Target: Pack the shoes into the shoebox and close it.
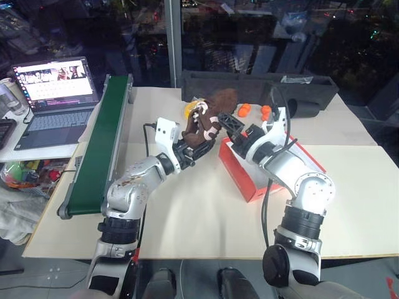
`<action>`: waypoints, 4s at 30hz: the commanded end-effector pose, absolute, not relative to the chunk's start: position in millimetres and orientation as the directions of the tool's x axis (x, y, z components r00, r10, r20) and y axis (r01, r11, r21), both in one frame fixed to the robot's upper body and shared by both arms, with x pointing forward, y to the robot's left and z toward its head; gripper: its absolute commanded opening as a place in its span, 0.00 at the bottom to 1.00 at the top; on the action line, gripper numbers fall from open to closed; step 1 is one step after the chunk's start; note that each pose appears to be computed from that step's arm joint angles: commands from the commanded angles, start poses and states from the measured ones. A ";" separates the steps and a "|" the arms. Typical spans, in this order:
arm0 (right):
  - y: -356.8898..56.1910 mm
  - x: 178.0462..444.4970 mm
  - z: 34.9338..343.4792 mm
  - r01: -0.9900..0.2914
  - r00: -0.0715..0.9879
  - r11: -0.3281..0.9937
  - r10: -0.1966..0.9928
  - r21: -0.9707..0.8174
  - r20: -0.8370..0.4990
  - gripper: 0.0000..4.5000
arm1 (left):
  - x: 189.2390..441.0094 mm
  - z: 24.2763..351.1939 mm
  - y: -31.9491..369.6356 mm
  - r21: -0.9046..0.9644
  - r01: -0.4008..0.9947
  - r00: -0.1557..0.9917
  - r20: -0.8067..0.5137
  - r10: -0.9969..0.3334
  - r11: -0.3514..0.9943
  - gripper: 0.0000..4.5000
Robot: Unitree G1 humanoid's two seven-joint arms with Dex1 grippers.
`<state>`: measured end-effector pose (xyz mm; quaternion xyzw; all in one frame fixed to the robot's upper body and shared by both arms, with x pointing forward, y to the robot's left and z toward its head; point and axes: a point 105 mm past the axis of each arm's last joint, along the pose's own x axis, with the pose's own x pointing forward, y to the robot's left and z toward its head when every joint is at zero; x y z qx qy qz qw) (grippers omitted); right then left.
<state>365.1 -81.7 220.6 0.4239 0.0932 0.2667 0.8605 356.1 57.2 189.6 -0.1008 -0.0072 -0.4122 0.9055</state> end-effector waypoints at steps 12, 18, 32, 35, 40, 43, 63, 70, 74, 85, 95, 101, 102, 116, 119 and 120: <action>-79.6 361.5 245.0 -0.429 0.839 0.466 0.524 0.774 0.149 0.17 | 351.6 207.3 44.0 -0.114 0.799 0.601 0.137 -0.788 0.590 0.57; -79.0 360.7 248.5 -0.432 0.841 0.444 0.513 0.785 0.173 0.17 | 352.2 204.8 46.0 -0.109 0.794 0.607 0.126 -0.784 0.597 0.57; -77.9 359.3 248.5 -0.435 0.849 0.475 0.500 0.765 0.173 0.06 | 351.6 201.5 46.7 -0.095 0.789 0.614 0.123 -0.779 0.607 0.57; -83.2 361.5 246.9 -0.419 0.864 0.503 0.478 0.756 0.161 0.06 | 350.0 203.6 47.9 -0.120 0.796 0.606 0.150 -0.781 0.594 0.79; -123.7 374.5 253.2 -0.323 0.939 0.604 0.300 0.729 0.168 0.06 | 351.4 189.6 48.3 -0.061 0.783 0.622 0.074 -0.780 0.619 0.99; -172.4 382.8 269.7 -0.186 0.977 0.770 0.080 0.610 0.197 0.06 | 350.5 179.9 52.3 -0.052 0.775 0.632 0.047 -0.773 0.630 0.99; -226.9 393.8 166.0 -0.286 0.871 0.861 0.051 -0.420 -0.489 0.06 | 331.5 161.7 42.8 -0.038 0.809 0.588 0.021 -0.809 0.587 0.99; -232.7 408.2 140.2 -0.298 0.845 0.848 0.020 -0.439 -0.535 0.06 | 329.0 160.5 44.3 -0.047 0.800 0.599 0.023 -0.800 0.598 0.99; -232.4 416.1 128.2 -0.301 0.834 0.849 0.013 -0.434 -0.552 0.06 | 327.6 160.5 44.1 -0.050 0.797 0.603 0.024 -0.798 0.601 0.99; -225.1 427.6 137.0 -0.265 0.872 0.864 0.025 -0.429 -0.489 0.77 | 329.1 161.1 48.9 -0.043 0.788 0.615 0.020 -0.788 0.614 1.00; -200.5 418.3 202.6 -0.238 0.942 0.844 0.079 -0.480 -0.327 0.77 | 344.6 171.9 67.7 0.028 0.717 0.695 0.058 -0.717 0.697 1.00; -156.8 390.0 270.7 -0.331 0.940 0.865 0.339 -0.376 -0.048 0.77 | 381.2 195.7 133.8 0.088 0.404 0.893 0.178 -0.414 0.910 1.00; -139.8 379.4 279.9 -0.404 0.902 0.856 0.432 -0.321 0.017 0.77 | 387.1 196.1 148.8 0.076 0.335 0.921 0.182 -0.343 0.939 1.00; -76.7 306.5 169.0 -0.802 0.591 0.555 0.790 -0.223 -0.162 1.00 | 407.6 152.4 264.9 0.067 0.012 0.998 -0.056 -0.008 0.998 1.00; -76.7 305.8 158.1 -0.796 0.590 0.523 0.784 -0.305 -0.193 1.00 | 408.4 146.6 272.7 0.077 -0.013 0.996 -0.089 0.020 0.997 1.00; -75.6 306.5 157.4 -0.785 0.597 0.517 0.779 -0.340 -0.192 1.00 | 408.5 145.4 273.0 0.082 -0.009 0.995 -0.100 0.017 0.997 1.00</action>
